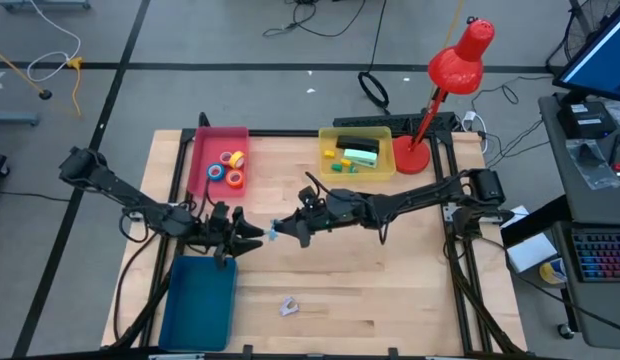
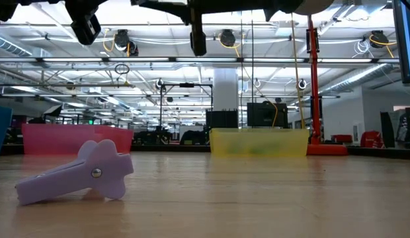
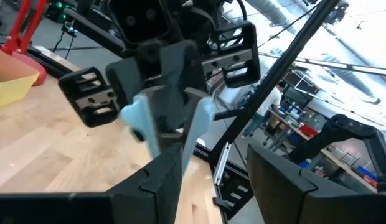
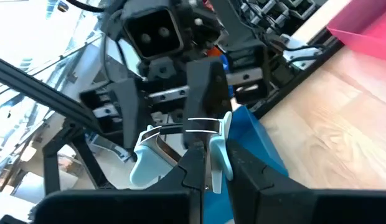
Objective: Pick and place Stapler, Stapler remover, tape
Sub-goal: Put the blue staple remover into the blue bin
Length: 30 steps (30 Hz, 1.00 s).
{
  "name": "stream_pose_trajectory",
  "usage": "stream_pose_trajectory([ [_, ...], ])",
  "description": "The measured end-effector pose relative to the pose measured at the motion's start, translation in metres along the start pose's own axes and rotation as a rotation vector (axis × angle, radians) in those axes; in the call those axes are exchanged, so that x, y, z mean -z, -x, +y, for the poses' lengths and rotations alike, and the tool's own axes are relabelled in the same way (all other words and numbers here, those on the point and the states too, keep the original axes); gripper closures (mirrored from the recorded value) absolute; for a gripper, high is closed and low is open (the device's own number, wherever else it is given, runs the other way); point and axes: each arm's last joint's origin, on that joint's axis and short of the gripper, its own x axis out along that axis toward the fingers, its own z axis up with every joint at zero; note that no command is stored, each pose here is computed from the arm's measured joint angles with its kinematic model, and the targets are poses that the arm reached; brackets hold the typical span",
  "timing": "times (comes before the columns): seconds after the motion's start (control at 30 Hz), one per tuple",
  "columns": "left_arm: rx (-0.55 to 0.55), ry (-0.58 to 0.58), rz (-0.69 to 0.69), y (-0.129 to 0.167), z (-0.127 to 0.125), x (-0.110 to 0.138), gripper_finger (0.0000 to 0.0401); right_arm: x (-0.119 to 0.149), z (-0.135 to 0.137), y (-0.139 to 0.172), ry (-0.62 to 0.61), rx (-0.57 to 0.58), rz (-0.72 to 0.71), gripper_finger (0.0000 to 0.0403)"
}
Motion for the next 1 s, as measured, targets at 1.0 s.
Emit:
stream_pose_trajectory([
  [1.0, -0.025, -0.011, -0.022, -0.006, 0.016, -0.01, 0.0224, -0.005, -0.007, 0.0, -0.029, 0.061, -0.039, 0.0375],
])
